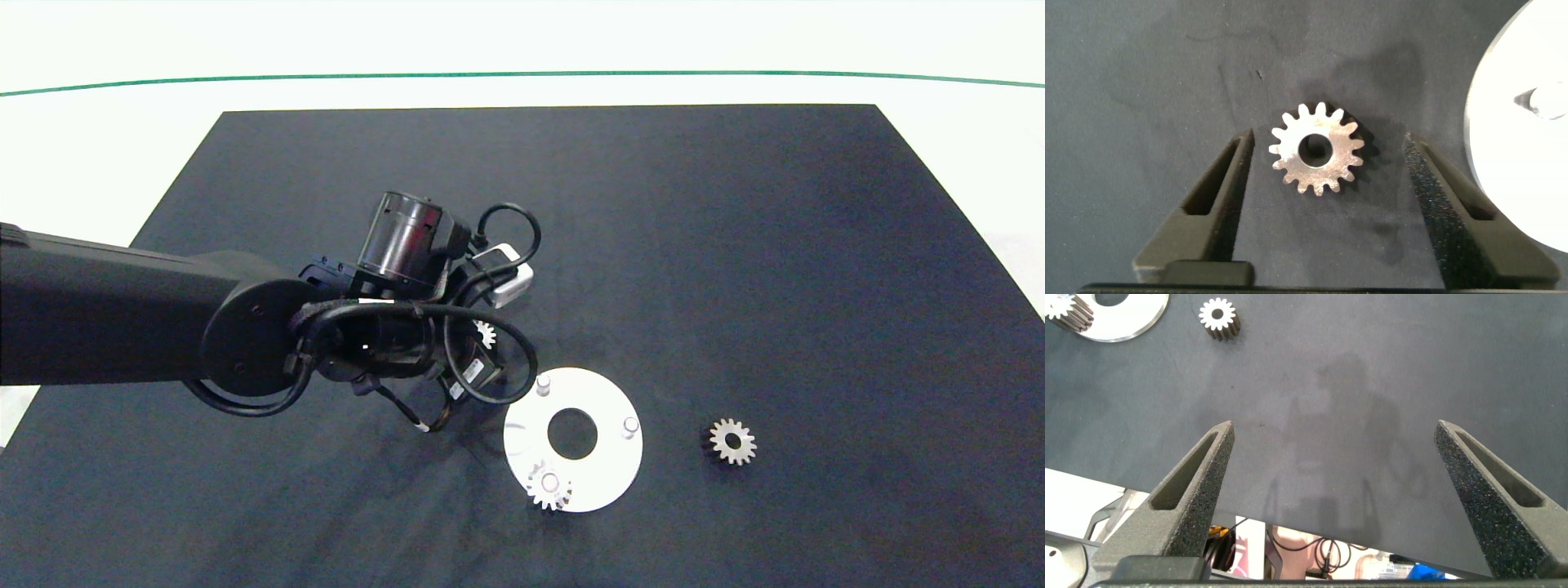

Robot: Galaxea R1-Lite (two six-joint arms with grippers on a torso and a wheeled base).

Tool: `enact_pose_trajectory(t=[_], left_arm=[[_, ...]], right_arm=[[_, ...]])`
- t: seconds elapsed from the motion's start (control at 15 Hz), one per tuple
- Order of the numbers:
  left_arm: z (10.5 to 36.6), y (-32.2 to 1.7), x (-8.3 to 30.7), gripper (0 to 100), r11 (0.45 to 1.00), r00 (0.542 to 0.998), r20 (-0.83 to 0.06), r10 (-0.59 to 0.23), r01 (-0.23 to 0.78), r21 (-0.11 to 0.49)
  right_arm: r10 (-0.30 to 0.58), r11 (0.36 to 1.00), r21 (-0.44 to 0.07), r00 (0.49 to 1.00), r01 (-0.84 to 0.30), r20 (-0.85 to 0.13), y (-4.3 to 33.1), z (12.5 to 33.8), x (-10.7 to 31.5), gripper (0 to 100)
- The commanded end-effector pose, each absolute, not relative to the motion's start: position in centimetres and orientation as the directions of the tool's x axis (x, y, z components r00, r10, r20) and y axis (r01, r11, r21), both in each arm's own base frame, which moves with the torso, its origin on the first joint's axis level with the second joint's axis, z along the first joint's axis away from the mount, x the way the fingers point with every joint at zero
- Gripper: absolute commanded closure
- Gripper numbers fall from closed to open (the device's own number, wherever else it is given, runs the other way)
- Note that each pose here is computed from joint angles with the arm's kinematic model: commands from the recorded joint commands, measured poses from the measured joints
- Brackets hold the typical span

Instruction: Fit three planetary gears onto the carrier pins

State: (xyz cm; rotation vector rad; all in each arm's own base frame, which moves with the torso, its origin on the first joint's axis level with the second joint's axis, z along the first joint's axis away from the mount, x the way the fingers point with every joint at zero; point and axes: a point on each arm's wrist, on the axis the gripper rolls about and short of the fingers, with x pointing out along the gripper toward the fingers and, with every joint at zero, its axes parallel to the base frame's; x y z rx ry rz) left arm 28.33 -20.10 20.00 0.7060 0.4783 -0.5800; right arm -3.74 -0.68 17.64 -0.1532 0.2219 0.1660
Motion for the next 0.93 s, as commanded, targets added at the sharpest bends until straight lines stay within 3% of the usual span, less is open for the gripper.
enact_pose_trajectory(t=[0.07, 0.93], left_arm=[[19.56, -20.31, 28.58, 35, 0.612, 0.737, -0.593, -0.325, 0.642, 0.462], [19.51, -20.35, 28.81, 61, 0.613, 0.742, -0.587, -0.325, 0.638, 0.466]], right_arm=[[0.147, 0.975, -0.132, 0.961, -0.181, -0.234, -0.69, 17.62, -3.74, 0], [0.146, 0.974, -0.132, 0.96, -0.182, -0.24, -0.68, 17.42, -3.7, 0]])
